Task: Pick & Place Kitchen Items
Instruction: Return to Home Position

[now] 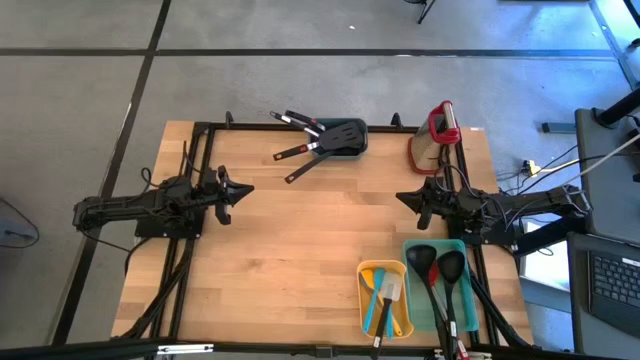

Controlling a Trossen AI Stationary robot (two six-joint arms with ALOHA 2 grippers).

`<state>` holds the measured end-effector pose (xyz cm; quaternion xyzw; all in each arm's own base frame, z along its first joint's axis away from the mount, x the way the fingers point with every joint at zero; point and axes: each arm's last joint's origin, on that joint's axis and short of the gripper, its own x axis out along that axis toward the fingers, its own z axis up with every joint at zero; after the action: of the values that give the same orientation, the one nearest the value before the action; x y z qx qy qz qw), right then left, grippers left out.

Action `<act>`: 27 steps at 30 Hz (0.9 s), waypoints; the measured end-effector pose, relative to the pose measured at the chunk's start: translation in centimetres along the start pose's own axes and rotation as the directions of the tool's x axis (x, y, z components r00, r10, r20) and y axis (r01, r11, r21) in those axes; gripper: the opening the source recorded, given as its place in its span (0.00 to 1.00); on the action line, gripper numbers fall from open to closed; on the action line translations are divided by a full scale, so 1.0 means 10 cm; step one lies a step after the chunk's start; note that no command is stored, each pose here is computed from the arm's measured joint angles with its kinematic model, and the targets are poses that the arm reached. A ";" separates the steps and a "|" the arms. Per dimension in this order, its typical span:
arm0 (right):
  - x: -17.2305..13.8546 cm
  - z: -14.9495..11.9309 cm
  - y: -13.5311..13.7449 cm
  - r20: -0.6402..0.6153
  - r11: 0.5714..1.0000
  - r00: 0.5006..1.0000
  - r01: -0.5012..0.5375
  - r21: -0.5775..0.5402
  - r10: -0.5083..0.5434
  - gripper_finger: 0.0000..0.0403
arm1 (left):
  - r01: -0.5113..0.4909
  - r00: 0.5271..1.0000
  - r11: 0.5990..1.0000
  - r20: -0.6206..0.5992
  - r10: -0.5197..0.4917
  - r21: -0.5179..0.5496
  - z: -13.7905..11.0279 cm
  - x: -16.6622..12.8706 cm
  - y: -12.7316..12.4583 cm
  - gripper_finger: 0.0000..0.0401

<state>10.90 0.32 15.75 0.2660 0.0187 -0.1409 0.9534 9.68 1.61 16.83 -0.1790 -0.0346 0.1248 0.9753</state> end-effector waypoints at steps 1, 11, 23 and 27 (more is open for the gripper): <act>0.00 0.00 0.00 0.000 1.000 1.000 0.000 0.000 0.000 0.01 | 0.000 1.000 1.000 0.000 0.000 0.000 0.00 0.00 0.00 0.02; 0.00 0.00 0.00 0.000 1.000 1.000 -0.001 0.000 0.001 0.01 | 0.000 1.000 1.000 0.000 0.000 0.000 0.00 0.00 0.00 0.02; 0.00 0.00 0.00 0.000 1.000 1.000 -0.001 0.000 0.001 0.01 | 0.000 1.000 1.000 -0.001 0.000 0.000 0.00 0.00 0.00 0.02; 0.00 0.00 0.00 0.000 1.000 1.000 -0.001 0.000 0.001 0.01 | -0.001 1.000 1.000 -0.001 0.001 0.000 0.00 0.00 0.00 0.02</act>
<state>10.90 0.32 15.75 0.2663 0.0187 -0.1404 0.9534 9.69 1.61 16.82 -0.1789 -0.0343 0.1250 0.9753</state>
